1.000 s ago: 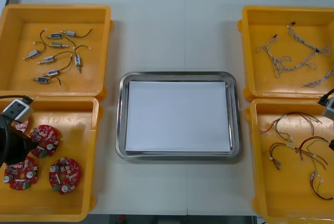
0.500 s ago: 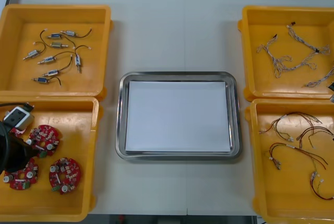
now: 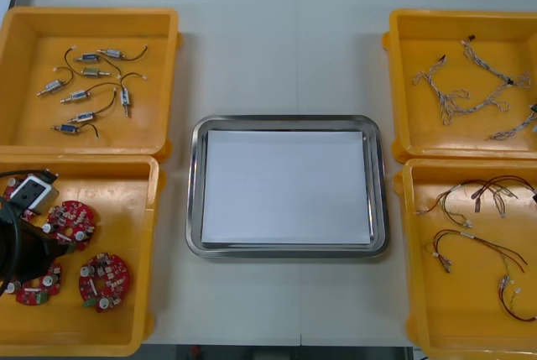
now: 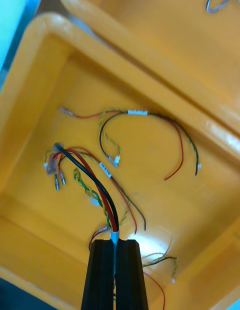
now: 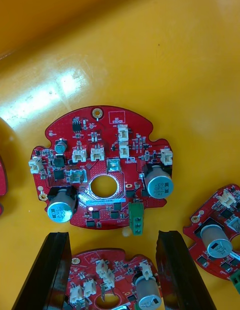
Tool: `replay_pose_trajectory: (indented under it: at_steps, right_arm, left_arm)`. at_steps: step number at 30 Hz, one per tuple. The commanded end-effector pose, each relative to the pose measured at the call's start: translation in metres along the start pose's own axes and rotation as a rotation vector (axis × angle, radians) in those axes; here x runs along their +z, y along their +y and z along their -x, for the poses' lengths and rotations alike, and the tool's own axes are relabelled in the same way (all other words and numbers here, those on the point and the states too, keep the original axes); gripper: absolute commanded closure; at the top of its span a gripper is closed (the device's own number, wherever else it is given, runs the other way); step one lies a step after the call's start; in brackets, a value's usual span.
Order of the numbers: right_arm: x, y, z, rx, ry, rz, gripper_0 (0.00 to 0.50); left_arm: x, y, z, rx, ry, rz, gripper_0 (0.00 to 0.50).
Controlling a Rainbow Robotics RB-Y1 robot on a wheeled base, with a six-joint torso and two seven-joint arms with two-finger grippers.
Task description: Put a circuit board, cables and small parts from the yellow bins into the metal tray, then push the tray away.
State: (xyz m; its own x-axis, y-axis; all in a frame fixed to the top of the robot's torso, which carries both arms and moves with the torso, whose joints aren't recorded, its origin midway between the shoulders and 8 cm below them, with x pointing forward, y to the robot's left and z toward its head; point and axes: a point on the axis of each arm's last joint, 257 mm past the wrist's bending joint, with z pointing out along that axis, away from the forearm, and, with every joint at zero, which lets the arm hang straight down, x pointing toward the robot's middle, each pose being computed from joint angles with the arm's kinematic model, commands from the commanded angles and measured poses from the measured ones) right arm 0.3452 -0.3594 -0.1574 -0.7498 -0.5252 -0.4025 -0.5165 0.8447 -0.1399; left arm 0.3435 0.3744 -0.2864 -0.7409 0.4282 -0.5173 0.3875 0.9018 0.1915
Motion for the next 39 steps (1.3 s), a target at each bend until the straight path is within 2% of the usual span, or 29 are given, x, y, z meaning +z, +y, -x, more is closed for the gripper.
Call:
replay_pose_trajectory:
  at_steps: [1, 19, 23, 25, 28, 39]
  right_arm:
    - [-0.016, 0.003, 0.029, -0.034, -0.074, -0.014, 0.500]
    - [-0.015, 0.032, 0.071, -0.048, -0.138, 0.043, 0.500]
    - [-0.020, 0.040, 0.085, 0.002, -0.175, 0.046, 0.500]
    - [-0.027, 0.046, 0.096, 0.018, -0.209, 0.042, 0.500]
    - [-0.030, 0.053, 0.101, 0.052, -0.229, 0.044, 0.500]
    - [-0.030, 0.078, 0.101, 0.154, -0.224, 0.059, 0.500]
  left_arm:
    - [0.000, -0.012, -0.001, -0.002, -0.001, -0.006, 0.000]
    - [0.013, -0.028, 0.002, 0.018, 0.002, -0.015, 0.000]
    - [0.014, -0.029, 0.001, 0.025, 0.008, -0.011, 0.000]
    - [0.015, -0.030, 0.000, 0.026, 0.014, -0.012, 0.000]
    - [0.017, -0.032, 0.001, 0.030, 0.016, -0.010, 0.000]
    - [0.023, -0.027, 0.003, 0.026, 0.023, 0.010, 0.000]
